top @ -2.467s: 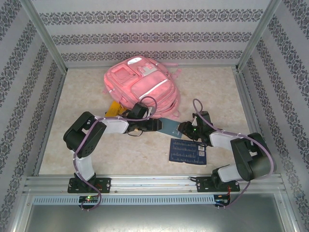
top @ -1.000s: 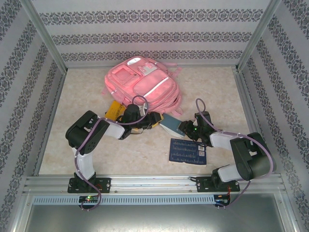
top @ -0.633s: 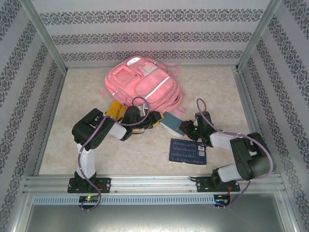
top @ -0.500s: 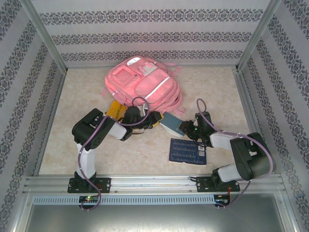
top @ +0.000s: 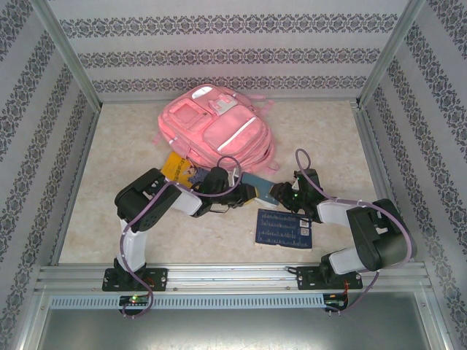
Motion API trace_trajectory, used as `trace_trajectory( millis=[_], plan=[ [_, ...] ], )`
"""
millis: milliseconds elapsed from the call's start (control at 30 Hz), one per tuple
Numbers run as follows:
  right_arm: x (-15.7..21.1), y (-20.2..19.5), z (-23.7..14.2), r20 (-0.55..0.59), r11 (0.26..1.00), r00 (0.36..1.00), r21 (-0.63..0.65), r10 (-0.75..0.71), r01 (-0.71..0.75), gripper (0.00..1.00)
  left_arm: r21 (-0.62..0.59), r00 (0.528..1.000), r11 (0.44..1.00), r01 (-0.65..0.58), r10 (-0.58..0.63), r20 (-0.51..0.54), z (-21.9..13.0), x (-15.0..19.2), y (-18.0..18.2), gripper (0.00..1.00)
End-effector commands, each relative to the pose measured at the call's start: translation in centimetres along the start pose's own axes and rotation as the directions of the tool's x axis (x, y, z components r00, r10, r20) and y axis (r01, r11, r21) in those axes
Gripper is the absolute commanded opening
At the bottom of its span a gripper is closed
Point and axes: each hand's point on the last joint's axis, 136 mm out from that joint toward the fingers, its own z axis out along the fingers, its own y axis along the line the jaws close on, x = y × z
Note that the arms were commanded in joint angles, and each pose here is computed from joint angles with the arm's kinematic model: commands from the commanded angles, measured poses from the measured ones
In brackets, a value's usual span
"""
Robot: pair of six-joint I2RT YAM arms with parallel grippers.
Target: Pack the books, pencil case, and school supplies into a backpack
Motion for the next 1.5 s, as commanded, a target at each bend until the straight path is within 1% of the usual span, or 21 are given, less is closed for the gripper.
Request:
trace_trajectory(
  millis=[0, 100, 167, 267, 333, 367, 400, 500, 567, 667, 700, 800, 867, 1000, 1033, 1100, 1167, 1233, 1367, 1467],
  plan=[
    [2.2, -1.2, 1.6, -0.062, 0.999, 0.997, 0.017, -0.048, 0.049, 0.36, 0.047, 0.991, 0.989, -0.137, 0.137, 0.003, -0.4, 0.2, -4.1, 0.19],
    [2.2, -1.4, 1.5, -0.057, 0.998, 0.997, 0.023, -0.049, 0.051, 0.36, 0.013, 0.987, 0.987, -0.162, 0.162, 0.017, -0.7, 0.0, -3.8, 0.15],
    [2.1, -1.3, 1.2, -0.047, 0.998, 0.997, 0.019, -0.058, 0.059, 0.38, 0.006, 0.984, 0.984, -0.178, 0.178, 0.023, -1.0, -0.1, -4.0, 0.12],
    [1.6, -1.0, 0.2, -0.014, 0.997, 0.998, 0.026, -0.068, 0.068, 0.5, -0.012, 0.974, 0.975, -0.224, 0.224, 0.03, -1.8, -0.2, -4.9, 0.09],
    [0.8, 0.0, -0.9, 0.034, 0.996, 0.996, 0.011, -0.086, 0.086, 0.58, -0.029, 0.961, 0.962, -0.272, 0.273, 0.043, -2.8, -0.3, -6.1, 0.08],
    [0.4, 0.6, -1.5, 0.056, 0.995, 0.994, -0.002, -0.095, 0.096, 0.61, -0.039, 0.954, 0.955, -0.293, 0.294, 0.048, -3.3, -0.3, -6.5, 0.08],
    [0.8, 0.1, -2.1, 0.066, 0.995, 0.993, 0.005, -0.098, 0.098, 0.64, -0.048, 0.944, 0.945, -0.323, 0.325, 0.06, -4.1, -0.3, -7.4, 0.07],
    [-0.1, 1.7, -4.3, 0.141, 0.992, 0.983, -0.034, -0.115, 0.121, 0.72, -0.053, 0.913, 0.918, -0.393, 0.397, 0.092, -6.3, -0.2, -9.7, 0.06],
    [-0.5, 3.0, -5.9, 0.185, 0.988, 0.976, -0.075, -0.117, 0.133, 0.76, -0.043, 0.896, 0.902, -0.429, 0.431, 0.11, -7.7, -0.1, -11.3, 0.05],
    [-1.0, 5.6, -8.7, 0.263, 0.969, 0.956, -0.169, -0.13, 0.178, 0.83, 0.011, 0.875, 0.881, -0.473, 0.468, 0.122, -9.2, 0.6, -13.6, 0.03],
    [-1.1, 6.7, -9.8, 0.292, 0.956, 0.948, -0.217, -0.127, 0.195, 0.85, 0.034, 0.869, 0.874, -0.485, 0.478, 0.126, -9.7, 0.9, -14.4, 0.02],
    [-0.9, 10.4, -12.7, 0.331, 0.889, 0.935, -0.381, -0.125, 0.253, 0.88, 0.11, 0.857, 0.852, -0.512, 0.498, 0.133, -10.9, 1.9, -16.4, 0.0],
    [-0.5, 12.3, -14.2, 0.333, 0.848, 0.934, -0.449, -0.134, 0.282, 0.89, 0.168, 0.852, 0.836, -0.523, 0.503, 0.145, -11.7, 2.5, -17.6, 0.0],
    [-0.2, 13.9, -15.5, 0.317, 0.819, 0.939, -0.498, -0.134, 0.285, 0.93, 0.318, 0.837, 0.775, -0.545, 0.52, 0.169, -13.5, 4.1, -20.8, 0.0],
    [-0.2, 14.1, -15.7, 0.317, 0.817, 0.94, -0.504, -0.128, 0.282, 0.97, 0.346, 0.836, 0.762, -0.547, 0.517, 0.182, -13.8, 4.4, -21.3, 0.0],
    [-0.3, 14.2, -15.8, 0.318, 0.811, 0.942, -0.522, -0.103, 0.265, 0.98, 0.389, 0.839, 0.745, -0.542, 0.504, 0.205, -14.3, 4.7, -21.7, 0.0],
    [-0.3, 14.7, -16.2, 0.32, 0.784, 0.944, -0.565, -0.079, 0.257, 0.98, 0.436, 0.845, 0.727, -0.53, 0.495, 0.202, -14.6, 5.1, -22.1, 0.0],
    [-0.2, 15.5, -16.7, 0.317, 0.758, 0.945, -0.597, -0.077, 0.262, 0.98, 0.461, 0.85, 0.719, -0.521, 0.489, 0.198, -14.8, 5.3, -22.4, 0.0],
    [0.9, 16.7, -17.5, 0.309, 0.709, 0.942, -0.636, -0.129, 0.305, 0.98, 0.472, 0.851, 0.712, -0.519, 0.48, 0.213, -15.0, 5.2, -22.7, 0.0],
    [1.6, 16.8, -17.5, 0.305, 0.691, 0.94, -0.647, -0.151, 0.321, 0.98, 0.487, 0.853, 0.704, -0.516, 0.47, 0.225, -15.2, 5.2, -22.9, 0.0]
  ],
)
